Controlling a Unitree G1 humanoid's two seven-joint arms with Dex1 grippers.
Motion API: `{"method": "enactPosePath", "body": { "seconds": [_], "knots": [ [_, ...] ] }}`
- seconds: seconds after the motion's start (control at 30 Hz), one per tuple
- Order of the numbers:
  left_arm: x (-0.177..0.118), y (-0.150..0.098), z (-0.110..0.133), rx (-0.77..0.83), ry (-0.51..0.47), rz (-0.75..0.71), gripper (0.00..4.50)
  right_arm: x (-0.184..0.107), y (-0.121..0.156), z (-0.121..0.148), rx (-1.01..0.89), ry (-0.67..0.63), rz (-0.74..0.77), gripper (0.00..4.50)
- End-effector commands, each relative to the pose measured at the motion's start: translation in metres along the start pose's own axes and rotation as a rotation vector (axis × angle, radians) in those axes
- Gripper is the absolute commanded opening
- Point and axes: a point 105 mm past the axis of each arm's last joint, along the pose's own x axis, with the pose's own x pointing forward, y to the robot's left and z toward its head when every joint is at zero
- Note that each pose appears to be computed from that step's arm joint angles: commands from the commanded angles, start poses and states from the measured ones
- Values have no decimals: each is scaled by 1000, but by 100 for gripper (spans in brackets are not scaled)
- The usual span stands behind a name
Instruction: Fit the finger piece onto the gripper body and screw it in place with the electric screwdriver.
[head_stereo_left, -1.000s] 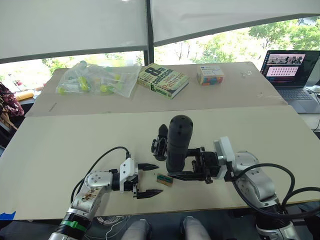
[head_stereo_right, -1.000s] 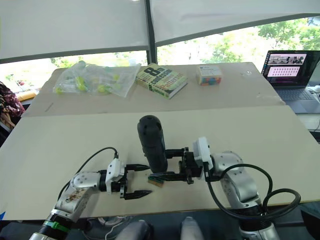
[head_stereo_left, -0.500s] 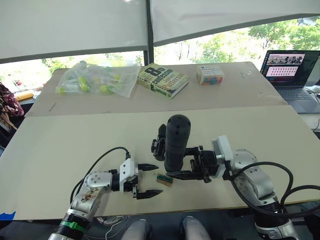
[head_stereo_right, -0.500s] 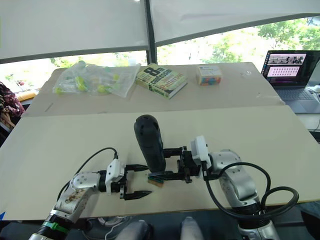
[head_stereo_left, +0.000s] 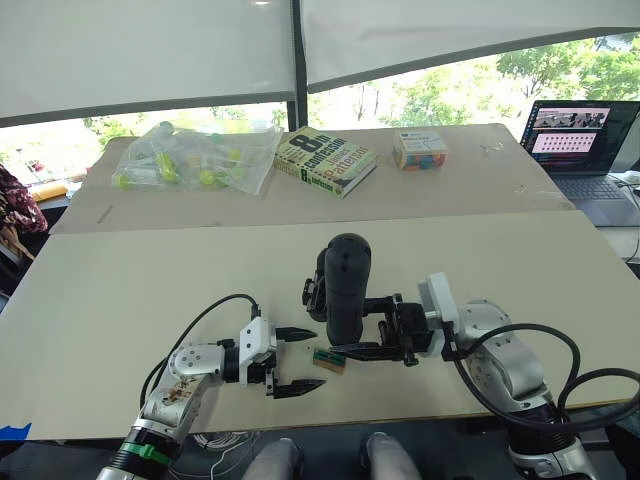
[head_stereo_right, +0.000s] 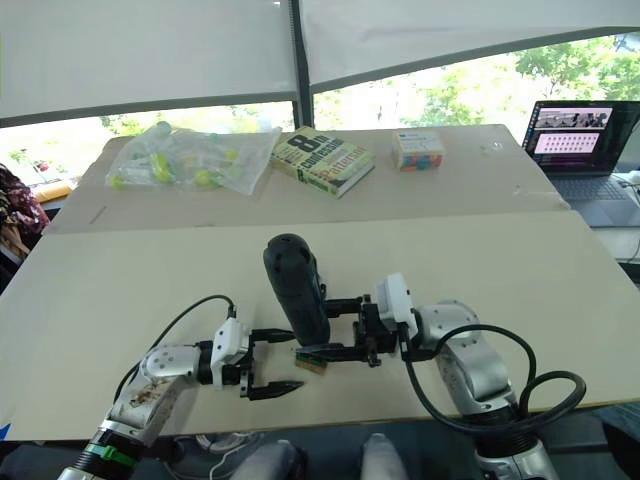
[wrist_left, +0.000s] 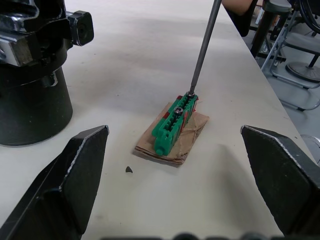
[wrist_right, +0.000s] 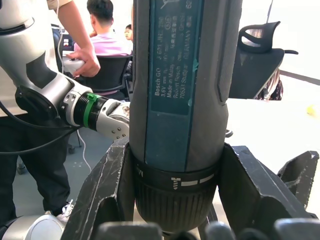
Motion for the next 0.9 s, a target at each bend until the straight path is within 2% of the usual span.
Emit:
{"method": "enactPosePath", "body": {
  "seconds": [0.03, 0.47, 0.9],
  "knots": [
    [-1, -5, -8, -26, 24, -7, 450, 2, -1, 11, -62, -30, 8, 192],
    [-2, -3, -7, -24, 20, -3, 450, 5, 1, 10, -39, -28, 22, 192],
    [-5, 2, 1, -11, -19, 4, 450, 8, -4, 30, -66, -87, 20, 192]
  ]
}}
